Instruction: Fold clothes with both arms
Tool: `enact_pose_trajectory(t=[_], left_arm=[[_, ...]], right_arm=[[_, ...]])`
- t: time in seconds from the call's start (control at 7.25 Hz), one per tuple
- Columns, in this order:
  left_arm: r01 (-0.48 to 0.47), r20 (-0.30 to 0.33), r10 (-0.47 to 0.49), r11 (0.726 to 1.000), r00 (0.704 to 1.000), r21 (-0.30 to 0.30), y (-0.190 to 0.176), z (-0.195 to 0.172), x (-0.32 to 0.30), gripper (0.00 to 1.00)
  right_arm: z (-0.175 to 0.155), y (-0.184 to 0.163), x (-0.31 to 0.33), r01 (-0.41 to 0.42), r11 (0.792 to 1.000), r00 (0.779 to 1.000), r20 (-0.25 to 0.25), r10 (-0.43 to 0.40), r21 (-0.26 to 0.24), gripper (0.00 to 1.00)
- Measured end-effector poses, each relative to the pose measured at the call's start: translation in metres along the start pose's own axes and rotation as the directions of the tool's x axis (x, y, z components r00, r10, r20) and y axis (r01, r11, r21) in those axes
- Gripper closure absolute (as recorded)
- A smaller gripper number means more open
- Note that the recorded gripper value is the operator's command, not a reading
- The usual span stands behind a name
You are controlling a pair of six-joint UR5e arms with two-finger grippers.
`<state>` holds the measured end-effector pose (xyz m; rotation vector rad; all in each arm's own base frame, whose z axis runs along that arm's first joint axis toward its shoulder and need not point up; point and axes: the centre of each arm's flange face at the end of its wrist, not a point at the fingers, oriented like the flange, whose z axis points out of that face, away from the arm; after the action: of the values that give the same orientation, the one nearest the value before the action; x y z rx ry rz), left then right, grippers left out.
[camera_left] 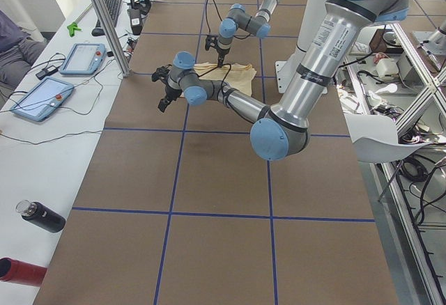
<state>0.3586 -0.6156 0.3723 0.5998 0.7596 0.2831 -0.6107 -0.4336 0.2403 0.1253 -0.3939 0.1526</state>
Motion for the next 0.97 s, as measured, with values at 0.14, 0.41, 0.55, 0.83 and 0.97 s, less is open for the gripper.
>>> enact_pose_trajectory(t=[0.14, 0.41, 0.55, 0.83, 0.97], left_arm=[[0.000, 0.000, 0.000, 1.000, 1.000, 0.000, 0.000, 0.000, 0.000, 0.00], [0.000, -0.001, 0.000, 1.000, 1.000, -0.002, 0.000, 0.001, 0.000, 0.00], [-0.001, -0.001, 0.001, 1.000, 1.000, -0.003, 0.001, 0.001, 0.000, 0.00], [0.023, -0.016, -0.023, 1.000, 1.000, 0.001, 0.006, -0.008, 0.001, 0.00], [0.070, -0.033, -0.070, 0.998, 0.997, 0.005, 0.024, -0.023, 0.001, 0.00]], right_arm=[[0.007, 0.001, 0.026, 0.026, 1.000, 0.999, -0.021, -0.026, -0.003, 0.00], [0.020, 0.013, 0.086, 0.066, 0.998, 0.998, -0.025, -0.066, -0.001, 0.00], [0.013, 0.016, 0.097, 0.075, 0.997, 0.997, -0.003, -0.075, 0.004, 0.00], [-0.009, 0.016, 0.097, 0.034, 0.999, 0.991, 0.128, -0.038, 0.037, 0.00], [-0.012, 0.020, 0.107, -0.010, 0.999, 0.978, 0.209, 0.002, 0.036, 0.00]])
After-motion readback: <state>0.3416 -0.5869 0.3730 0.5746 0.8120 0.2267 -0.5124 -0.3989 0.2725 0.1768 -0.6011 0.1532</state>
